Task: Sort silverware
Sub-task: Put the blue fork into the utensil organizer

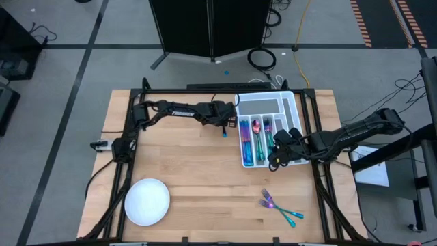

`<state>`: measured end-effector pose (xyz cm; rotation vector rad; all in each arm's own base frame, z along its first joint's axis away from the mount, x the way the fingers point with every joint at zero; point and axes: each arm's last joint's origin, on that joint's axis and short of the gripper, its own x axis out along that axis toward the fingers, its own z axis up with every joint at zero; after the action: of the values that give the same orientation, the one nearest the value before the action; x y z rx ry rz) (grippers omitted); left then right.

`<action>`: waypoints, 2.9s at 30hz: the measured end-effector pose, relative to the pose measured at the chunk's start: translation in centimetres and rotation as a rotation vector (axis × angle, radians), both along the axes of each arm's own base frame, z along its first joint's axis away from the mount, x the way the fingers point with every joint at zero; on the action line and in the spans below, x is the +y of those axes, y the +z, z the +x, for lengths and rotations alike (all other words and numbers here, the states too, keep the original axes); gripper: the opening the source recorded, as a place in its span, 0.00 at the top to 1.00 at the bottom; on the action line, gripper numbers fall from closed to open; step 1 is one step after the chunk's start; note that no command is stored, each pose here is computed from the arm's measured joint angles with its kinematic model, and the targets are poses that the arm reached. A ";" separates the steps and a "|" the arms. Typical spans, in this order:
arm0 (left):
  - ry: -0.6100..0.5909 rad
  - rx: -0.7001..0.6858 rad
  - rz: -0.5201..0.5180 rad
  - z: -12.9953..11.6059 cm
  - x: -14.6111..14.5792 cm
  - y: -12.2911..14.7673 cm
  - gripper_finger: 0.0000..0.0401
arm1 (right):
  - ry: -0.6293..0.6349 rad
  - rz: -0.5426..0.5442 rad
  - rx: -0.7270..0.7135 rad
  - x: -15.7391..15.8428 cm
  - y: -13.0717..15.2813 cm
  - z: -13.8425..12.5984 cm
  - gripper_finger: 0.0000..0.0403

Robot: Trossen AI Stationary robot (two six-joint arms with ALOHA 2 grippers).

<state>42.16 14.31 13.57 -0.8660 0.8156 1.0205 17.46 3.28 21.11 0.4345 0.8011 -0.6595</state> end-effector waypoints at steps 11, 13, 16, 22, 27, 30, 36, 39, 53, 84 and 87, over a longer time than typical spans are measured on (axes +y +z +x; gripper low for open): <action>0.001 0.012 0.017 0.0 0.0 0.0 0.76 | 0.001 0.002 -0.005 0.2 0.0 0.0 0.69; 0.000 0.011 0.015 0.0 0.0 0.0 0.76 | 0.001 0.002 -0.005 0.2 0.0 0.0 0.69; -0.001 0.012 0.012 0.0 0.0 0.0 0.77 | -0.005 0.006 -0.008 0.2 0.0 0.0 0.69; -0.007 0.024 -0.001 -0.2 0.0 -0.1 0.90 | -0.005 0.008 -0.008 0.2 0.0 0.0 0.69; -0.039 0.022 0.013 0.0 -0.2 -0.1 0.97 | -0.004 0.009 -0.007 0.2 0.0 0.0 0.69; -0.055 0.022 0.020 0.1 -0.2 0.0 0.97 | -0.004 0.010 -0.007 0.2 0.0 0.0 0.69; -0.105 0.025 0.054 -0.3 -0.2 1.7 0.98 | -0.003 0.010 -0.003 0.2 0.0 -0.1 0.69; -0.150 -0.005 0.107 -0.6 -0.3 4.0 0.99 | 0.006 0.007 0.006 0.3 0.0 -0.2 0.69; -0.556 -0.375 0.220 -3.8 -6.2 18.2 0.99 | 0.167 -0.314 -0.124 2.3 1.8 -0.9 0.69; -1.243 -1.115 0.264 -4.7 -19.2 12.6 0.99 | 1.091 -1.434 -0.231 8.5 8.0 0.0 0.69; -1.181 -1.106 0.207 -4.6 -19.1 12.3 0.99 | 1.163 -1.649 -0.061 8.6 7.8 0.2 0.69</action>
<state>37.55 -4.80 25.92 -0.4791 0.1326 -0.4418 17.70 11.89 28.88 -1.4232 0.1417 -0.0248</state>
